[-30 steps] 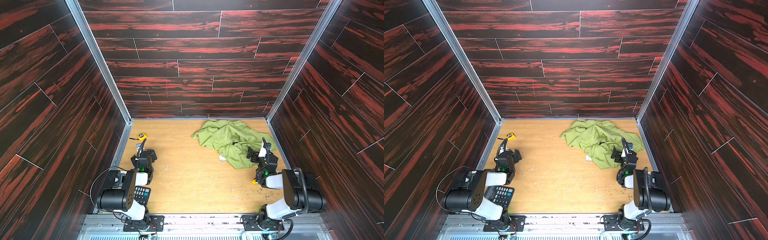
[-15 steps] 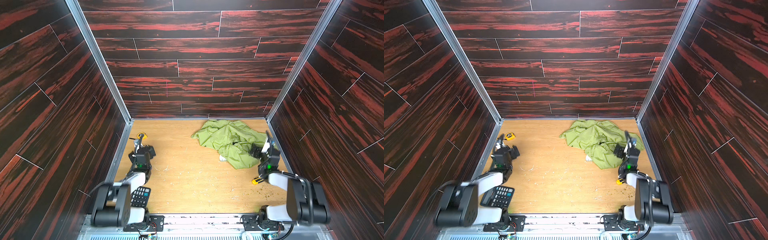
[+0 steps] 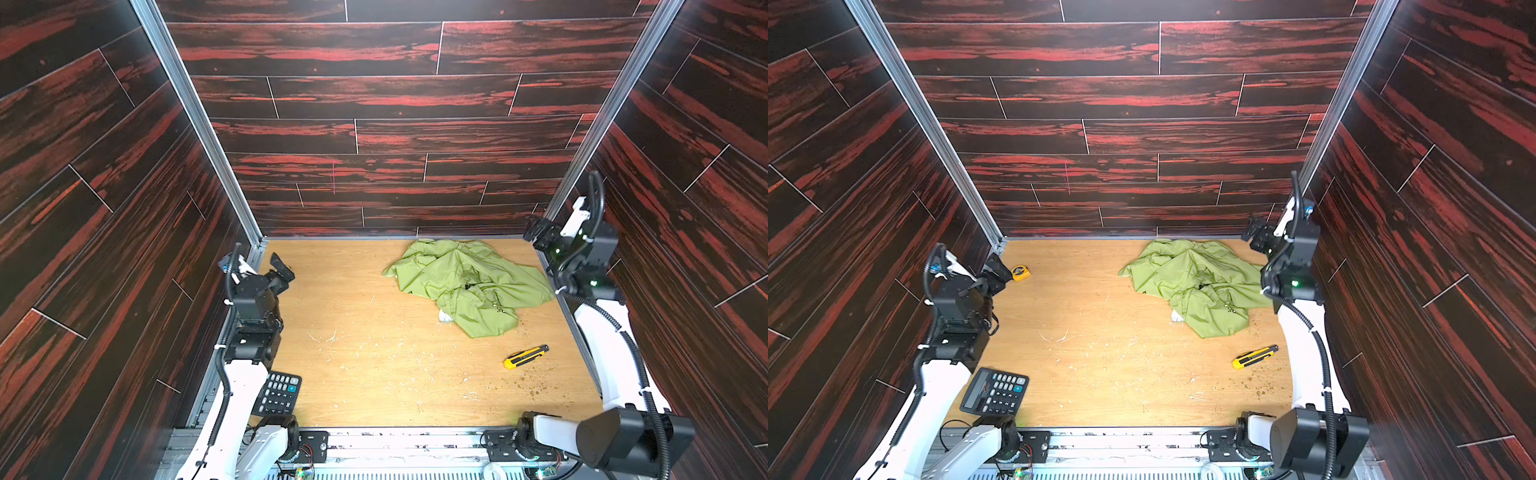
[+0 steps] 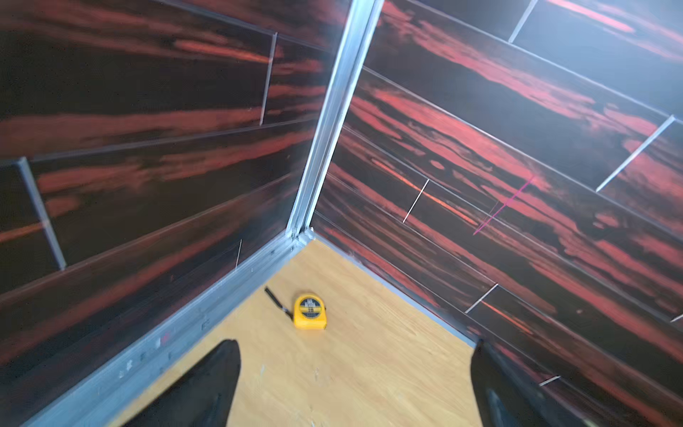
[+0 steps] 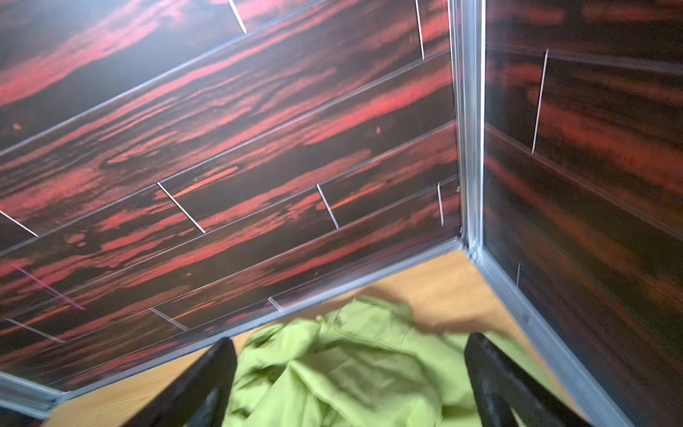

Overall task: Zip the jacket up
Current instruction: 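Reach both grippers toward the crumpled green jacket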

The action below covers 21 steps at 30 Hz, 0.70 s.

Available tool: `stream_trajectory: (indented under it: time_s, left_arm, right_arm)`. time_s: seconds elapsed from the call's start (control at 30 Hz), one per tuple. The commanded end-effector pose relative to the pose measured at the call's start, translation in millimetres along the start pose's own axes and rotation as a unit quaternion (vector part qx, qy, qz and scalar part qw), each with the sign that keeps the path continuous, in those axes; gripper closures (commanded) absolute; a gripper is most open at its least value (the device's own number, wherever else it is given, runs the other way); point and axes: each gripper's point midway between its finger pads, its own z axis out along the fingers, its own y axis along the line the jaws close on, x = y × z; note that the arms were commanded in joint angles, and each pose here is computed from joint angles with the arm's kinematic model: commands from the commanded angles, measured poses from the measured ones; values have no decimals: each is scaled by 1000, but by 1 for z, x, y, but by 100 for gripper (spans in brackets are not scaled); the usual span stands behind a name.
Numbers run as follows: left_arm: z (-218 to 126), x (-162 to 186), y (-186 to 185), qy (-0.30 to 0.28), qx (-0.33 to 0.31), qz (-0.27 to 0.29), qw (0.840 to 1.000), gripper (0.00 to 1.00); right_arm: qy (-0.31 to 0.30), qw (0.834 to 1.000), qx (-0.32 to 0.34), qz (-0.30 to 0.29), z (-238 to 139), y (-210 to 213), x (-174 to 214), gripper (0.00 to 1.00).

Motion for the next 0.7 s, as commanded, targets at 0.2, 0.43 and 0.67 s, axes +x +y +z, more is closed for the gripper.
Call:
stream_trajectory:
  time_s: [0.2, 0.43, 0.67]
  left_arm:
    - [15, 12, -24, 154, -33, -92, 983, 0]
    - [17, 22, -74, 169, 116, -132, 970, 0]
    - [47, 52, -97, 244, 134, -166, 946, 1]
  right_arm:
    - [139, 985, 0, 102, 4, -2, 47, 1]
    - [230, 960, -81, 137, 21, 27, 78, 3]
    - [317, 935, -42, 152, 44, 21, 133, 14]
